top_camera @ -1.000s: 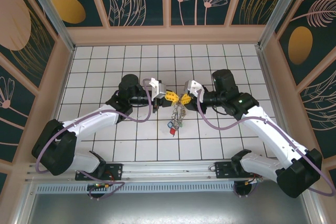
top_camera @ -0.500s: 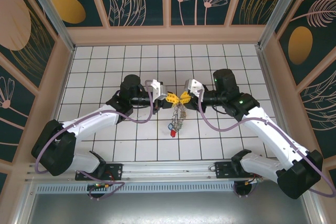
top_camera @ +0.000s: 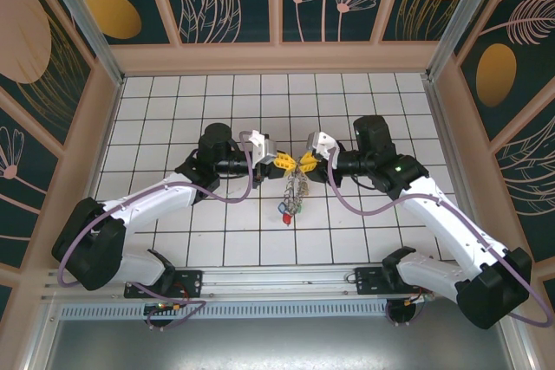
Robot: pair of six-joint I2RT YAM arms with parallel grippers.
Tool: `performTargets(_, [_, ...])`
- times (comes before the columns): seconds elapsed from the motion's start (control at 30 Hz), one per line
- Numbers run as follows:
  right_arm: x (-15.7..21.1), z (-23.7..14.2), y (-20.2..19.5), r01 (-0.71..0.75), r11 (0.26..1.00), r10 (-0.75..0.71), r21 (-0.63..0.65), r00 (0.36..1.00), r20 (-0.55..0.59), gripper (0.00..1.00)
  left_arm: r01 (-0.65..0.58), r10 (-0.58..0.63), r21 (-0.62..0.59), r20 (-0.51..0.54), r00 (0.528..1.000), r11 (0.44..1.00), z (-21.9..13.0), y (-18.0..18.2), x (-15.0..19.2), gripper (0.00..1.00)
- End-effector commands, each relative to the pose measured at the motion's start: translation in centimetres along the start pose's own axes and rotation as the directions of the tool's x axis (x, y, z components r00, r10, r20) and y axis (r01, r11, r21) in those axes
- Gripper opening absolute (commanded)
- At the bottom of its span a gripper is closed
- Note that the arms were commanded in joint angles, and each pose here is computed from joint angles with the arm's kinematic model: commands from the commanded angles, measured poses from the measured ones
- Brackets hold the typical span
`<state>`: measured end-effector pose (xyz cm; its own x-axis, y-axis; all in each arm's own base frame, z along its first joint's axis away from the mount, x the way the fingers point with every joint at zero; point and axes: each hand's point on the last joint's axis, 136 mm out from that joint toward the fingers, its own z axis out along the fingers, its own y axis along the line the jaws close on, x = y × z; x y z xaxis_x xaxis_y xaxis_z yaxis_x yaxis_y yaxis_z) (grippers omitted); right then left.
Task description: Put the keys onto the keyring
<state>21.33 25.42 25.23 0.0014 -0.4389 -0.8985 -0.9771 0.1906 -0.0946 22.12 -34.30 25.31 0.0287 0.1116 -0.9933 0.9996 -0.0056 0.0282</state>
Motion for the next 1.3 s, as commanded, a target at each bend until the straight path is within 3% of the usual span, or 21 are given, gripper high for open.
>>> performTargets(0.0, [0.2, -0.2, 0.1, 0.0, 1.0, 0.0, 0.0, 1.0, 0.01, 0.19, -0.075, 0.073, 0.024, 0.078, 0.994, 0.997, -0.1, -0.5, -3.2, 0.0])
performTargets(0.5, [-0.1, 0.6, 0.0, -0.009, 1.0, 0.01, -0.027, 0.999, 0.045, 0.2, -0.061, 0.059, 0.014, 0.108, 0.992, 0.998, -0.1, -0.2, -3.7, 0.0])
performTargets(0.7, [0.4, 0.6, -0.2, -0.012, 1.0, 0.013, -0.019, 0.999, 0.03, 0.01, -0.036, 0.037, -0.006, 0.117, 0.993, 0.999, -0.1, 0.2, -3.7, 0.0])
performTargets(0.87, [1.2, 0.3, -0.6, -0.021, 1.0, 0.021, 0.015, 0.999, -0.035, 0.0, -0.028, 0.03, -0.047, 0.047, 0.998, 0.999, -0.6, 0.5, -3.2, 0.3])
performTargets(1.0, [2.0, -0.1, -0.8, -0.016, 0.999, 0.019, 0.036, 0.996, -0.092, 0.0, -0.065, 0.061, -0.064, -0.069, 0.996, 0.996, -1.7, 0.2, -2.2, 0.42])
performTargets(1.17, [2.2, -0.5, -1.0, -0.002, 0.999, 0.008, 0.047, 0.991, -0.136, 0.0, -0.099, 0.08, -0.067, -0.237, 0.968, 0.993, -2.6, 0.2, -1.1, 0.42])
performTargets(1.27, [2.1, -0.5, -1.2, 0.013, 0.998, -0.004, 0.056, 0.988, -0.155, 0.0, -0.093, 0.075, -0.059, -0.254, 0.964, 0.994, -2.5, 0.2, -0.4, 0.41])
